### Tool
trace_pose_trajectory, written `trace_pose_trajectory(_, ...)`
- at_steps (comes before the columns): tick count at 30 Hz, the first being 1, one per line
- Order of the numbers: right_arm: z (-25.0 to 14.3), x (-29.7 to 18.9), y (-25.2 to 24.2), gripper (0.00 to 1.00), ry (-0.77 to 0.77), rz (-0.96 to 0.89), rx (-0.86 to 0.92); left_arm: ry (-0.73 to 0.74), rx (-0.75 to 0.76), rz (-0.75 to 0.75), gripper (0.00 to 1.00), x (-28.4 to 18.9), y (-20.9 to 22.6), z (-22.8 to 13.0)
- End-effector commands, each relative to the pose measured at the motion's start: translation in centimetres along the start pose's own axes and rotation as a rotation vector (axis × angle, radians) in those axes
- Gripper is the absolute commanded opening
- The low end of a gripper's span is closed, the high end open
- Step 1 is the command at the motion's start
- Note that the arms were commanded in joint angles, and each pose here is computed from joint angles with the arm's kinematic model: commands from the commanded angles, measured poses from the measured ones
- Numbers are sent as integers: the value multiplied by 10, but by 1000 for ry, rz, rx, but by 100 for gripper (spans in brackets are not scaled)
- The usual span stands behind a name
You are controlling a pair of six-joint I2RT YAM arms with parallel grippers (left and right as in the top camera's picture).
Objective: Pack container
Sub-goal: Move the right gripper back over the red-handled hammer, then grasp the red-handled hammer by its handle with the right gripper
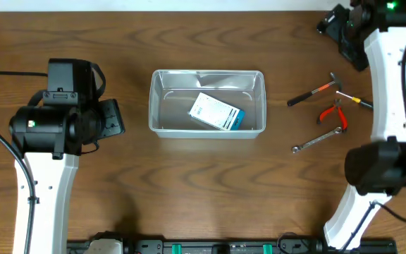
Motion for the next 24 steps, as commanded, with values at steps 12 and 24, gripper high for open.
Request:
trace_pose_trajectory(12,-25,148,-33,99,251,-284,303,28,5,18,61,-1,2,-5)
trace_pose_trajectory(24,-15,189,-43,99,235,-271,291,49,6,27,61,-2,4,-8)
Point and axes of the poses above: each gripper's point midway between its finger pads, its own x axis out along the fingers, its own y axis along the line the jaws close on, z = x × y, the point moved 8 cm from there along -x, back along the fingers, and after that the axes turned 6 degrees about -x, right-handed, at the moved point
